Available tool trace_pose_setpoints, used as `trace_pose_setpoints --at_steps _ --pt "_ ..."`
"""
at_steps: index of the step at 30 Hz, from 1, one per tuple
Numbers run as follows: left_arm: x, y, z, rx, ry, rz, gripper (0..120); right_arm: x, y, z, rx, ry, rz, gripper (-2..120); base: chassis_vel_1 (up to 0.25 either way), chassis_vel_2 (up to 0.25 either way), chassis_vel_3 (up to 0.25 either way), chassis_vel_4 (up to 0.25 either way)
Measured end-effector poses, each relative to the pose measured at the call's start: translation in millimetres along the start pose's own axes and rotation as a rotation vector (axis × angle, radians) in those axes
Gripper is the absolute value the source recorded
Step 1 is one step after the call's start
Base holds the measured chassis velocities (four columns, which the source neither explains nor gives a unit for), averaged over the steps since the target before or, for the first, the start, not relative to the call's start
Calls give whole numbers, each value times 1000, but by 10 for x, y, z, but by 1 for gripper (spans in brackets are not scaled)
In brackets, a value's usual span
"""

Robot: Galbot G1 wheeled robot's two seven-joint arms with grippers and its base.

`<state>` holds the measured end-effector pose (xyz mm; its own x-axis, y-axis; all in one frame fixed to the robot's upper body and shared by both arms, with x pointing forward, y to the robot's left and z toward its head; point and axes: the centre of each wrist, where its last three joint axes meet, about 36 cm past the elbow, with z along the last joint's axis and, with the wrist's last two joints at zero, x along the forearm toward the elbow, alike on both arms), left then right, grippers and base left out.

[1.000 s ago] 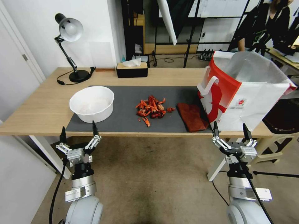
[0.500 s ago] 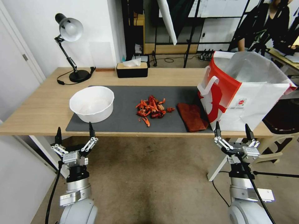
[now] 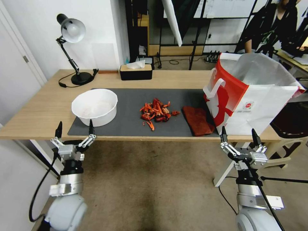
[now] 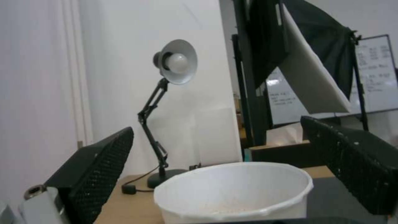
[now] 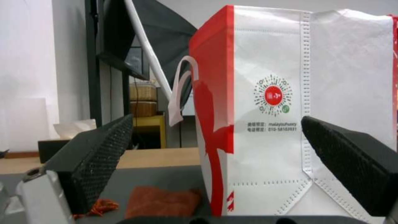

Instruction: Sweep shrimp from table into container with towel, then put container into takeout bag.

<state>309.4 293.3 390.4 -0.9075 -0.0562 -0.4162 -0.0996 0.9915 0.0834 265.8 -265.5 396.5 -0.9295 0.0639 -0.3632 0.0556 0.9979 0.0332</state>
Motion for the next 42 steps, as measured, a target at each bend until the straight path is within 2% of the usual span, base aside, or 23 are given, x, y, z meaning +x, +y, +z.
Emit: trace_pose_setpoints --at_steps 2,4,6,8,15,22,23,26,28,29,31,32,35,36,39,40,42 --pt "-144 134 -51 -20 21 46 100 -5 4 -10 -5 -3 -1 100 0 0 0 0" --pt "-191 172 -66 -22 26 57 100 -4 4 -10 -6 -2 -2 100 0 0 0 0" --pt "-314 276 -92 -24 43 83 100 3 8 -9 -7 0 -3 100 0 0 0 0" --pt "-432 379 -83 -23 62 102 100 10 17 -6 -10 2 -5 100 0 0 0 0" --pt "-650 595 -30 -30 112 144 100 5 47 10 -14 1 -5 100 0 0 0 0" --pt "-885 976 64 -131 139 215 100 31 71 40 -18 4 0 100 0 0 0 0" --pt "-885 976 64 -131 139 215 100 31 71 40 -18 4 0 100 0 0 0 0" --pt "-1019 1145 143 -180 129 246 100 37 73 61 -20 5 4 100 0 0 0 0" --pt "-1052 1188 154 -191 128 256 100 31 74 64 -20 4 4 100 0 0 0 0" --pt "-1099 1258 163 -208 123 279 100 23 75 65 -21 1 5 100 0 0 0 0" --pt "-1159 1360 158 -239 115 324 100 9 76 63 -24 -3 6 100 0 0 0 0" --pt "-1159 1360 158 -239 115 324 100 9 76 63 -24 -3 6 100 0 0 0 0" --pt "-1263 1523 106 -290 98 396 100 -4 80 68 -26 -5 7 100 0 0 0 0" --pt "-1263 1523 106 -290 98 396 100 -4 80 68 -26 -5 7 100 0 0 0 0" --pt "-1442 1777 -3 -379 69 478 100 -19 85 83 -35 -4 10 100 0 0 0 0" --pt "-1442 1777 -3 -379 69 478 100 -19 85 83 -35 -4 10 100 0 0 0 0" --pt "-1512 1893 -32 -417 68 517 100 -33 82 89 -40 -5 12 100 0 0 0 0"
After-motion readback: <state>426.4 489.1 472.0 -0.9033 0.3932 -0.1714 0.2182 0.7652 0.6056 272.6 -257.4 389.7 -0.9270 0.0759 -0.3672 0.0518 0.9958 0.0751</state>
